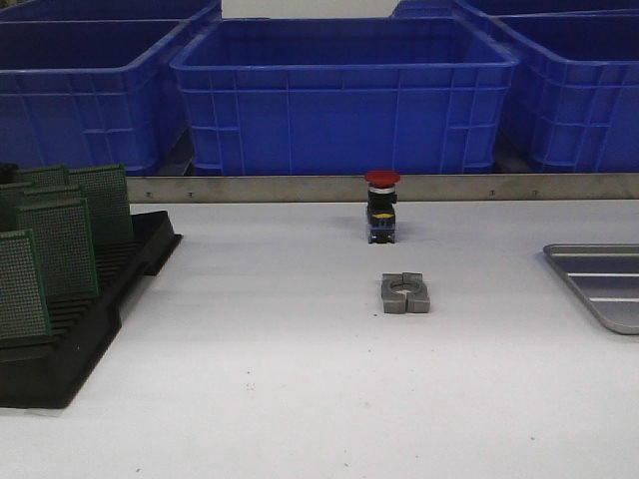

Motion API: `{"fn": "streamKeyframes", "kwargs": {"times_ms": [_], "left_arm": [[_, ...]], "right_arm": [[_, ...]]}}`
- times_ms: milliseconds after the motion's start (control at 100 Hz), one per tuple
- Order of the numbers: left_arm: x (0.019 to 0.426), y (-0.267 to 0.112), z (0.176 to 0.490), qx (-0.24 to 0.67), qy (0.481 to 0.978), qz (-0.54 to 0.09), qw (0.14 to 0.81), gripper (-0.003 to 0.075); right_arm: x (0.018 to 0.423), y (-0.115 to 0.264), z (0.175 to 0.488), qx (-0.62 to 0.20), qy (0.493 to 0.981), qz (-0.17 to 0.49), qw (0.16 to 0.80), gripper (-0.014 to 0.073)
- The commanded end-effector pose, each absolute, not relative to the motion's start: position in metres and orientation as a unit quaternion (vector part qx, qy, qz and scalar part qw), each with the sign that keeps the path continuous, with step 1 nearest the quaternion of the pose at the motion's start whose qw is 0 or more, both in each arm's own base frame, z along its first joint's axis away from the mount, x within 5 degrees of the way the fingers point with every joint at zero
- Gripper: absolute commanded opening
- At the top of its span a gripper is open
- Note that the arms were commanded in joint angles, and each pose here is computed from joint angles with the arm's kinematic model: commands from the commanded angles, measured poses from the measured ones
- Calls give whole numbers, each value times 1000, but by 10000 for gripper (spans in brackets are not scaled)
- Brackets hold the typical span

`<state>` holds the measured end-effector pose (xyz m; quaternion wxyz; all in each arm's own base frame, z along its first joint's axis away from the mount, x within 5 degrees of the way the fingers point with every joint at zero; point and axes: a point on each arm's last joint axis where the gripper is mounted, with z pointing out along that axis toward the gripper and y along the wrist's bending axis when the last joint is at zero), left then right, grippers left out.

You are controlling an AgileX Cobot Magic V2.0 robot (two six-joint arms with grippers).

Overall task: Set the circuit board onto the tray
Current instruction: 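Reach the left gripper toward the green boards in the black rack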

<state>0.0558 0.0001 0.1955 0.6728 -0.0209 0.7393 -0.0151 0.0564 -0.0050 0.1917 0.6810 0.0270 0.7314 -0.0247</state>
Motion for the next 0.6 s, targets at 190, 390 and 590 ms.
{"fn": "streamKeyframes", "kwargs": {"times_ms": [190, 390, 590], "left_arm": [[55, 0, 198, -23, 708, -18, 705, -20], [55, 0, 204, -40, 685, -38, 727, -20], [54, 1, 209, -44, 661, -41, 748, -20]], "right_arm": [[55, -4, 200, 19, 698, -29, 715, -60], [55, -4, 200, 19, 698, -29, 715, -60], [55, -4, 200, 19, 698, -29, 715, -60]]}}
